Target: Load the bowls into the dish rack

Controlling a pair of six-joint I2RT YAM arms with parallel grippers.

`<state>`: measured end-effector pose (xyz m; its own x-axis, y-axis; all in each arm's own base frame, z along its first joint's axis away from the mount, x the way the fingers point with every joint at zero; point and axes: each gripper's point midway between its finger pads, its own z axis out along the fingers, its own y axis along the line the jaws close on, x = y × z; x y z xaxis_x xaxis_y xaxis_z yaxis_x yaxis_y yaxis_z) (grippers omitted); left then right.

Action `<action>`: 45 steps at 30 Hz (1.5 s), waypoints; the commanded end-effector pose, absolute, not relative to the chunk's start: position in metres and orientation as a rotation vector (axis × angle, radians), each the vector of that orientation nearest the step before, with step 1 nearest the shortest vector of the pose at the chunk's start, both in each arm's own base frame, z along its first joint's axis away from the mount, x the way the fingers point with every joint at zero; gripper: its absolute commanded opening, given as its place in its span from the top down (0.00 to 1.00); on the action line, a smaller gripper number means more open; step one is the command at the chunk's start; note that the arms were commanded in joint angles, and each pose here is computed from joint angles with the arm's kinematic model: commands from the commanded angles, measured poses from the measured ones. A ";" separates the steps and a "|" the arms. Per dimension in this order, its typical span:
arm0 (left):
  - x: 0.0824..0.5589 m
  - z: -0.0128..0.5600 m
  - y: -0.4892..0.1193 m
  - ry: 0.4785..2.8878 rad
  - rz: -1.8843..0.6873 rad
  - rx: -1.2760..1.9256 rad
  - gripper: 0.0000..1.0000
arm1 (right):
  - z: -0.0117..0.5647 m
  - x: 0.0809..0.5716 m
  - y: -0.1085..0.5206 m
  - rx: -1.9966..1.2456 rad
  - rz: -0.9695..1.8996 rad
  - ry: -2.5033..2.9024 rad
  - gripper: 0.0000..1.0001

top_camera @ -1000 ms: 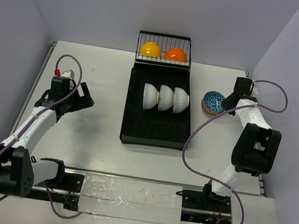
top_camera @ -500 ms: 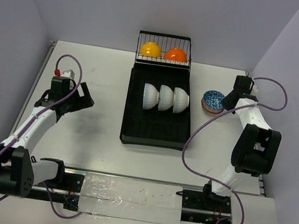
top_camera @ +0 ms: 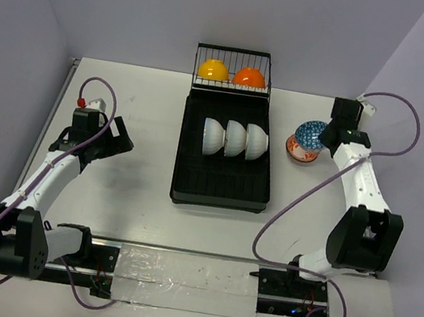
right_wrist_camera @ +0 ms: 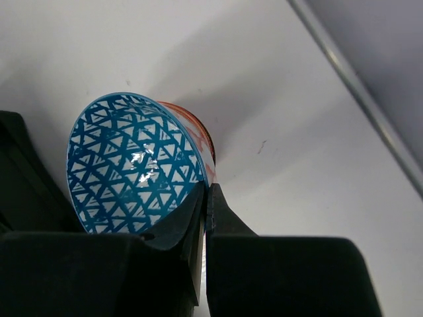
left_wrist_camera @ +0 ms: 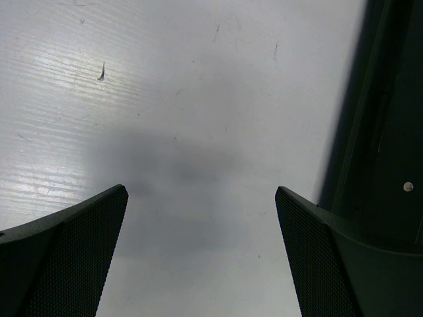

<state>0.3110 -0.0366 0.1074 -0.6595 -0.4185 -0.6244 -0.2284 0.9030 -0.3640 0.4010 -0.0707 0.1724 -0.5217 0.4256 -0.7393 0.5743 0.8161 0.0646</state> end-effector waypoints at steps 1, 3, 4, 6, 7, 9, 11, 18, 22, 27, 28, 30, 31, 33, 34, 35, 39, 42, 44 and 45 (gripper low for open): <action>0.320 0.117 -0.038 2.274 -0.353 -0.441 0.01 | 0.257 0.401 -0.071 0.685 -0.292 1.976 1.00; 0.320 0.118 -0.038 2.272 -0.354 -0.444 0.01 | 0.286 0.394 -0.059 0.642 -0.274 1.920 1.00; 0.321 0.117 -0.038 2.272 -0.353 -0.447 0.01 | 0.305 0.389 -0.045 0.593 -0.257 1.891 1.00; 0.321 0.117 -0.037 2.271 -0.351 -0.448 0.01 | 0.320 0.381 -0.027 0.531 -0.241 1.886 1.00; 0.322 0.118 -0.037 2.271 -0.347 -0.448 0.01 | 0.334 0.376 -0.008 0.465 -0.213 1.877 1.00; 0.322 0.118 -0.035 2.269 -0.335 -0.448 0.01 | 0.339 0.365 0.010 0.395 -0.208 1.898 1.00; 0.322 0.118 -0.032 2.266 -0.316 -0.452 0.01 | 0.347 0.352 0.039 0.300 -0.183 1.917 1.00; 0.323 0.117 -0.028 2.261 -0.284 -0.466 0.01 | 0.341 0.316 0.118 0.003 -0.195 2.002 1.00; 0.324 0.122 -0.024 2.248 -0.262 -0.466 0.01 | 0.322 0.303 0.159 -0.162 -0.266 2.043 1.00; 0.320 0.129 -0.023 2.218 -0.261 -0.464 0.01 | 0.298 0.290 0.194 -0.312 -0.356 2.089 1.00; 0.320 0.130 -0.024 2.214 -0.266 -0.466 0.01 | 0.293 0.289 0.210 -0.358 -0.373 2.091 1.00; 0.320 0.130 -0.025 2.211 -0.278 -0.469 0.01 | 0.287 0.285 0.220 -0.414 -0.433 2.094 1.00; 0.320 0.129 -0.026 2.213 -0.283 -0.476 0.01 | 0.285 0.289 0.233 -0.432 -0.457 2.090 1.00; 0.319 0.125 -0.026 2.229 -0.282 -0.490 0.01 | 0.280 0.284 0.250 -0.488 -0.500 2.104 1.00; 0.319 0.124 -0.026 2.232 -0.280 -0.499 0.01 | 0.278 0.282 0.254 -0.510 -0.525 2.100 1.00; 0.318 0.124 -0.024 2.234 -0.274 -0.510 0.01 | 0.271 0.281 0.263 -0.563 -0.554 2.098 1.00; 0.315 0.124 -0.021 2.233 -0.256 -0.533 0.01 | 0.256 0.278 0.270 -0.619 -0.622 2.121 1.00; 0.315 0.125 -0.013 2.220 -0.203 -0.569 0.01 | 0.244 0.273 0.272 -0.666 -0.649 2.149 1.00; 0.314 0.124 -0.013 2.224 -0.209 -0.572 0.01 | 0.239 0.270 0.272 -0.691 -0.666 2.166 1.00; 0.314 0.124 -0.015 2.227 -0.217 -0.571 0.01 | 0.234 0.269 0.272 -0.700 -0.684 2.174 1.00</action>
